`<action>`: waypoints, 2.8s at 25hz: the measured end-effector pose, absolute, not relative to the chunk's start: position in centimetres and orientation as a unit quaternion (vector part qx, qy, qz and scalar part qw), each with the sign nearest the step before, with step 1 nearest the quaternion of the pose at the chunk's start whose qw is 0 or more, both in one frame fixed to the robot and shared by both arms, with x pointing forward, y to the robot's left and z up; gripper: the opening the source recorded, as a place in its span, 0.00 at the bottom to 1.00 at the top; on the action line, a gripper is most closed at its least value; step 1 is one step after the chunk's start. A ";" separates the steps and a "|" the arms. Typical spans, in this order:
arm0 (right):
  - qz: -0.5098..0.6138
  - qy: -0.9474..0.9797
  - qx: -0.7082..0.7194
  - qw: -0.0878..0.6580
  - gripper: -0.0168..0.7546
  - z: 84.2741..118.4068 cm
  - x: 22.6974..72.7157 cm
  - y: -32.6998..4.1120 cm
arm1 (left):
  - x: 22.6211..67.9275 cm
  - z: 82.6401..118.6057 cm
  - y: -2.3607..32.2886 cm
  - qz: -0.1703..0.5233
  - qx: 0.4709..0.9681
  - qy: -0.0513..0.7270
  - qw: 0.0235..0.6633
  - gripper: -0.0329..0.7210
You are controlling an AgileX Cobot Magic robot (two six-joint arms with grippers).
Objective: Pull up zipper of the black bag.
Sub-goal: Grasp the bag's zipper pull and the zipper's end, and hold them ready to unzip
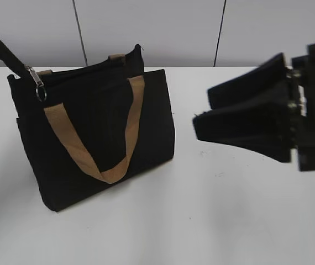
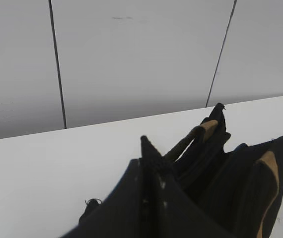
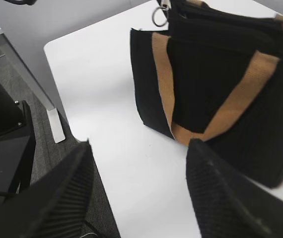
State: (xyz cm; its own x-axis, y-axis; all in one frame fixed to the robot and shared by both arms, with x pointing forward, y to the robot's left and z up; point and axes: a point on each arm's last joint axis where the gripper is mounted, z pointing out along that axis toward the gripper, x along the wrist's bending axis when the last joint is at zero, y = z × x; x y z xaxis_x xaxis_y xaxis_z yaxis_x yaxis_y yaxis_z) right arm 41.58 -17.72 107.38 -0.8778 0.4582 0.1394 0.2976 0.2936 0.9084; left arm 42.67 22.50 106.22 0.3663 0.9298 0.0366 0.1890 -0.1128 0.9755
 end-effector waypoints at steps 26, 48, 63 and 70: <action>0.517 0.841 0.157 0.020 0.56 102.4 54.4 1.2 | 42.6 106.1 22.5 0.358 0.657 0.432 0.504 0.05; 0.517 0.827 0.219 0.009 0.54 100.9 55.4 1.5 | 42.6 106.1 22.5 0.358 0.657 0.432 0.504 0.05; 0.514 0.829 0.221 0.012 0.02 100.9 55.5 1.5 | 42.6 106.0 22.5 0.356 0.659 0.433 0.502 0.05; 0.513 0.830 0.218 0.025 0.02 101.4 55.4 1.3 | 42.6 106.0 22.5 0.355 0.660 0.433 0.501 0.05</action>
